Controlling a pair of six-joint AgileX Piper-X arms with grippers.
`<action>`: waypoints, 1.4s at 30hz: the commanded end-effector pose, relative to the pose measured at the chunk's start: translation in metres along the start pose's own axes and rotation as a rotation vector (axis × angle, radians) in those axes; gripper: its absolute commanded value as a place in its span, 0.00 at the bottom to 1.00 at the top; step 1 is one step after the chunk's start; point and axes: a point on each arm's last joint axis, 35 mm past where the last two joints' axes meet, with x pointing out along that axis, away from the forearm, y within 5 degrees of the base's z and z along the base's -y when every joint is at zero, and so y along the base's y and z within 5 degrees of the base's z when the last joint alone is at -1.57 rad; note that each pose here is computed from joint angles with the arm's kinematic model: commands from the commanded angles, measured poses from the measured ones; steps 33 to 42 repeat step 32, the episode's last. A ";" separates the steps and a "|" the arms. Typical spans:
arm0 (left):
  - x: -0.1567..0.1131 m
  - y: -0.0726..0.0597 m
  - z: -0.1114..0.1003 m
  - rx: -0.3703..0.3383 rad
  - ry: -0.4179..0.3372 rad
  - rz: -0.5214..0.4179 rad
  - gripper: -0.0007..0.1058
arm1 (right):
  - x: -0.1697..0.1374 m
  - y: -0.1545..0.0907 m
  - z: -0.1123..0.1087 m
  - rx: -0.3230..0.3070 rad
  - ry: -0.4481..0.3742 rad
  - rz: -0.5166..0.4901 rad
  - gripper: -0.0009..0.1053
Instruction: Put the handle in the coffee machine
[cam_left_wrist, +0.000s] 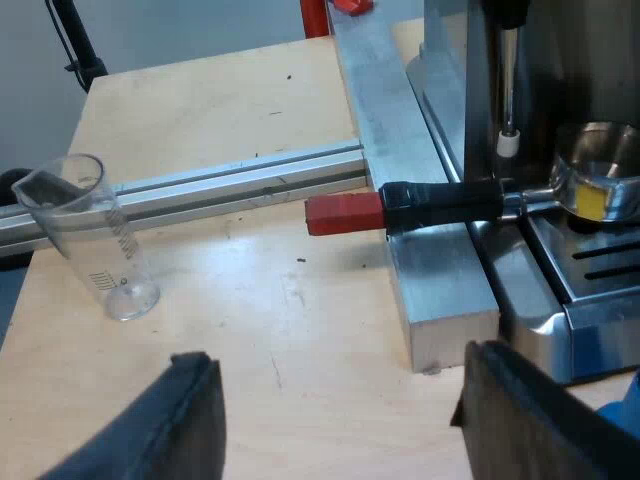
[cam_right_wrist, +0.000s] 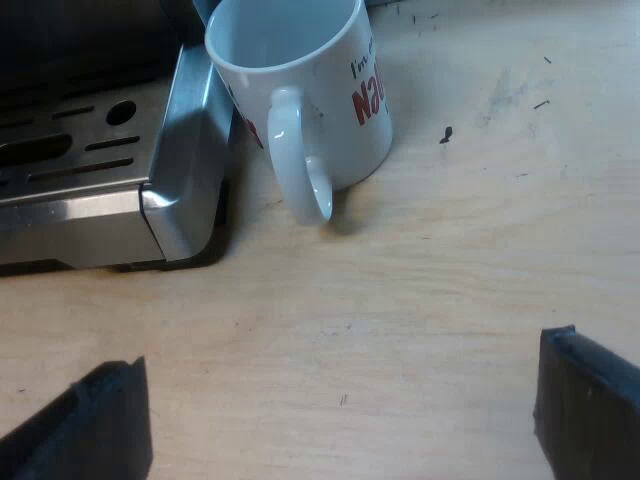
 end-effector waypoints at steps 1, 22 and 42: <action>0.001 0.000 0.001 0.000 0.007 -0.003 0.52 | 0.000 0.000 0.002 -0.003 -0.008 0.010 0.74; 0.001 -0.002 0.001 0.014 0.009 -0.039 0.52 | 0.000 0.000 0.002 -0.003 -0.008 0.007 0.74; 0.001 0.000 0.001 0.000 0.007 -0.003 0.52 | 0.000 0.000 0.002 -0.003 -0.008 0.007 0.74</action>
